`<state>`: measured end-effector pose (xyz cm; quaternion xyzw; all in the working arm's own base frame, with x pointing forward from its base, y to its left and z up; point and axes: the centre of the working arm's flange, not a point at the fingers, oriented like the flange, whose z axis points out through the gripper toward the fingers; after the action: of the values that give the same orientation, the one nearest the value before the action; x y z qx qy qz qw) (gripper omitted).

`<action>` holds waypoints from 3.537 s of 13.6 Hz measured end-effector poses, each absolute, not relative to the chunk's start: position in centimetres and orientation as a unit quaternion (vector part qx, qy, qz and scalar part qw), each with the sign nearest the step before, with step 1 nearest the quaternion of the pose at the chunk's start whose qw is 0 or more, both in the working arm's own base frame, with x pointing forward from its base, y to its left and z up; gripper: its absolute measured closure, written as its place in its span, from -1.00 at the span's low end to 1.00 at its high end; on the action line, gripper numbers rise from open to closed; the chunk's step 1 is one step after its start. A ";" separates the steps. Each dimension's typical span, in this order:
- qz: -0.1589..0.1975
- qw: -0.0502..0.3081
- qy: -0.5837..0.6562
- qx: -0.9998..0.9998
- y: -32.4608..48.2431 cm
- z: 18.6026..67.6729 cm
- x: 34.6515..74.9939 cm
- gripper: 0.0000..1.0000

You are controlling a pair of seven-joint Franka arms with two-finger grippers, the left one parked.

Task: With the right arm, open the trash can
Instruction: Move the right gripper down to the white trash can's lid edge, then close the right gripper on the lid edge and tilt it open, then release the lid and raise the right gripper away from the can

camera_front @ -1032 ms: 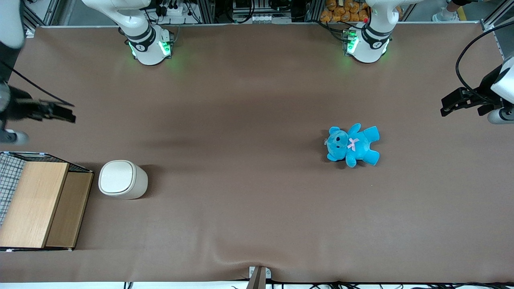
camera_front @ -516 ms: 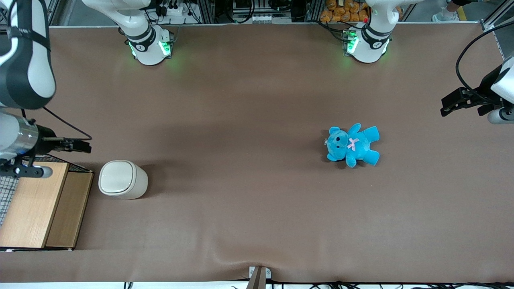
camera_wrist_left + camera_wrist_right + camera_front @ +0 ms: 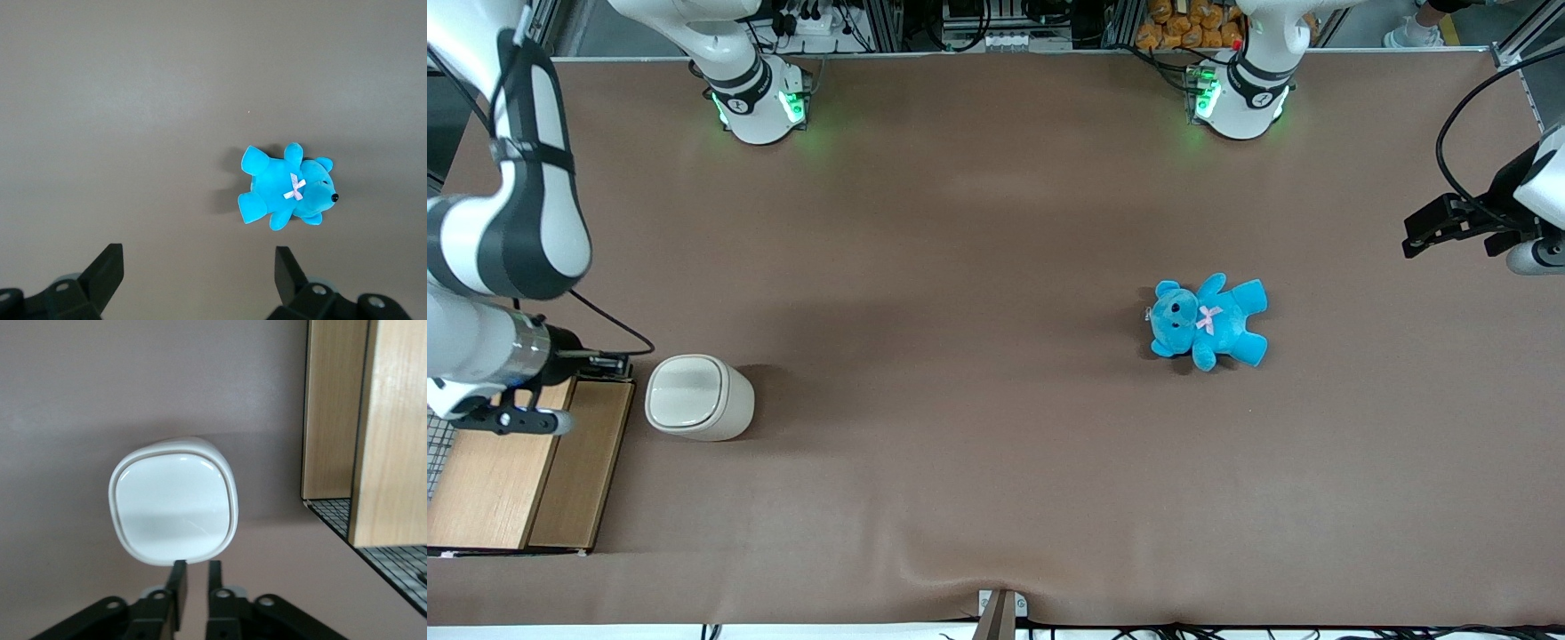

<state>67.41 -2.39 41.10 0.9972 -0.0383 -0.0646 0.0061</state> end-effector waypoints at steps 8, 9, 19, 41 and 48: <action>-0.120 0.008 -0.044 0.992 -3.1 34.2 66.9 0.98; -0.121 0.008 -0.044 0.992 -3.2 33.8 66.9 0.98; -0.108 0.009 -0.045 0.993 -3.4 31.5 67.7 0.98; -0.056 0.004 -0.035 0.998 -3.1 43.5 66.6 0.97; -0.046 -0.001 -0.028 0.999 -2.3 52.1 63.1 -0.38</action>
<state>63.11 -2.33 52.10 0.9986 -0.0282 -0.0455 -0.0007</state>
